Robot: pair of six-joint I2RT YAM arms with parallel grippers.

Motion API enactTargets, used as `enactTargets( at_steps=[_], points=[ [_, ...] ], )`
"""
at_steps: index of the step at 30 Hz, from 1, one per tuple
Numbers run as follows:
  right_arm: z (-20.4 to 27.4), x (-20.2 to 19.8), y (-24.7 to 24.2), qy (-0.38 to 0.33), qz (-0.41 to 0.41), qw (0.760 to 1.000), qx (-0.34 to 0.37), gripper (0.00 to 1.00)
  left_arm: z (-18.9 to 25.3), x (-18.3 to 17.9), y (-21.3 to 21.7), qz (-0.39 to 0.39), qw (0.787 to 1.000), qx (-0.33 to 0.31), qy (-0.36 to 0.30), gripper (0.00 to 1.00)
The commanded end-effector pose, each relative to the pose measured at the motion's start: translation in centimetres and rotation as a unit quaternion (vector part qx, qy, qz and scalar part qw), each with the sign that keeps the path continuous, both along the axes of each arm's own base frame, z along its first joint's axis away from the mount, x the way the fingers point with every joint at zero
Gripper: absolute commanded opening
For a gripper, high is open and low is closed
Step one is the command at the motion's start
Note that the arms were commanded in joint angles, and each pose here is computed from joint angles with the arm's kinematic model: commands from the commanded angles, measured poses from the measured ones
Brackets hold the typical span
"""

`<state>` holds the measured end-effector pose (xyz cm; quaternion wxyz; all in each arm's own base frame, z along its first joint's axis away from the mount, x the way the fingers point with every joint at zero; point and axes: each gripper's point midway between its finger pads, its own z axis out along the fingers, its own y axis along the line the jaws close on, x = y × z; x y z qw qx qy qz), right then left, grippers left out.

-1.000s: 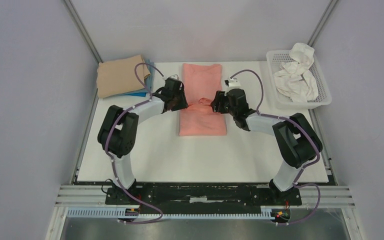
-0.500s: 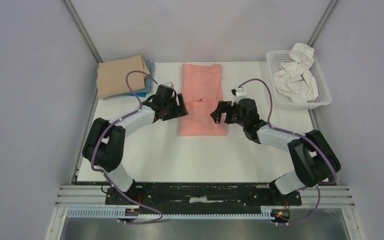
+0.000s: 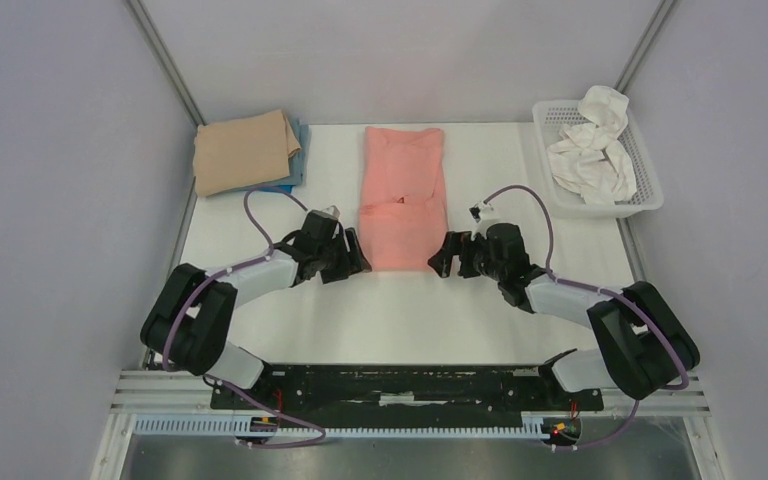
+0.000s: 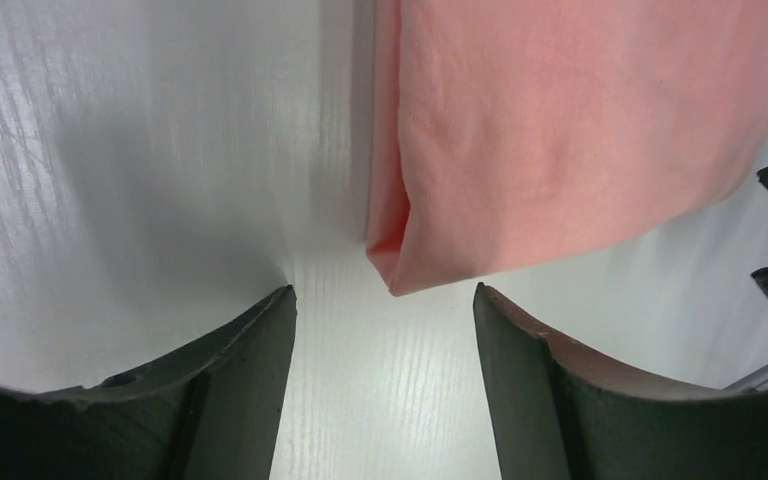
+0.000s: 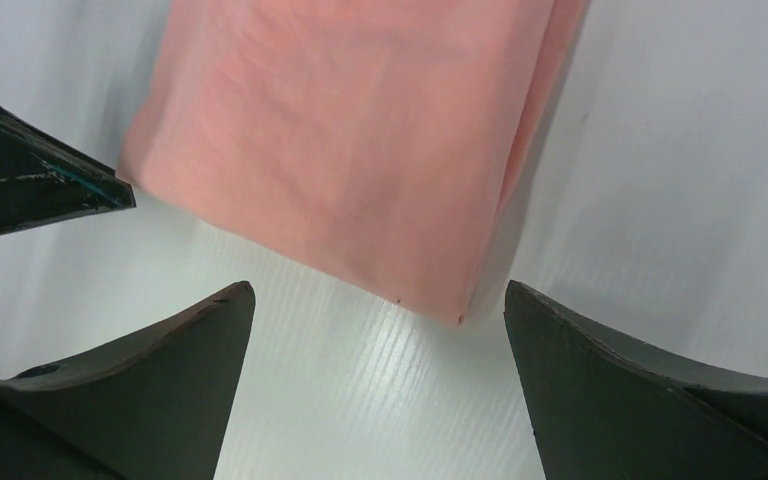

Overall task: Fold and stack the t-shirts
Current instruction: Grab one side of the 2/3 rectangular tshirt with both arms

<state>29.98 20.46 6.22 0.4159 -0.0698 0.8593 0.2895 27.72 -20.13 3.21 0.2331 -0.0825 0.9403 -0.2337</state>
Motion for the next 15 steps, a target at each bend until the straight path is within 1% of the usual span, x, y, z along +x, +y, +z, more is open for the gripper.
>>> enactTargets(
  at_steps=[1,5,7,8,9,10,12,13,14,15],
  points=[
    [0.3,-0.3,-0.4,-0.004,-0.013,1.0,0.008,0.98,-0.2,0.5,-1.2,0.012,1.0,-0.027,0.003,0.67],
    [-0.5,-0.4,-0.7,0.006,-0.029,1.0,0.01,0.98,-0.9,0.5,-1.8,0.008,0.999,-0.034,0.016,0.52],
    [-1.0,-0.4,-0.7,0.014,-0.034,0.999,0.015,0.96,-1.4,0.6,-1.9,0.011,0.999,-0.035,0.02,0.43],
    [-1.3,-0.4,-0.6,0.018,-0.036,0.999,0.017,0.94,-1.6,0.6,-2.1,0.01,0.999,-0.035,0.022,0.36],
    [-1.5,-0.3,-0.5,0.023,-0.036,0.999,0.017,0.89,-2.0,0.6,-2.1,0.009,0.999,-0.032,0.027,0.28],
    [-1.8,-0.3,-0.4,0.029,-0.033,0.999,0.016,0.84,-2.3,0.6,-2.1,0.007,0.999,-0.029,0.032,0.23],
    [-2.4,-0.2,-0.3,0.041,-0.033,0.999,0.011,0.77,-3.2,0.3,-1.9,0.008,0.999,-0.02,0.046,0.13],
    [-2.6,-0.2,-0.2,0.046,-0.034,0.998,0.012,0.74,-3.5,0.2,-1.8,0.01,0.999,-0.016,0.051,0.05],
    [-2.8,-0.2,-0.2,0.051,-0.036,0.998,0.013,0.69,-3.7,0.1,-1.6,0.011,0.998,-0.011,0.055,0.02],
    [-2.9,-0.2,-0.2,0.054,-0.036,0.998,0.014,0.65,-3.9,0.0,-1.4,0.013,0.998,-0.007,0.057,0.02]
  ],
)
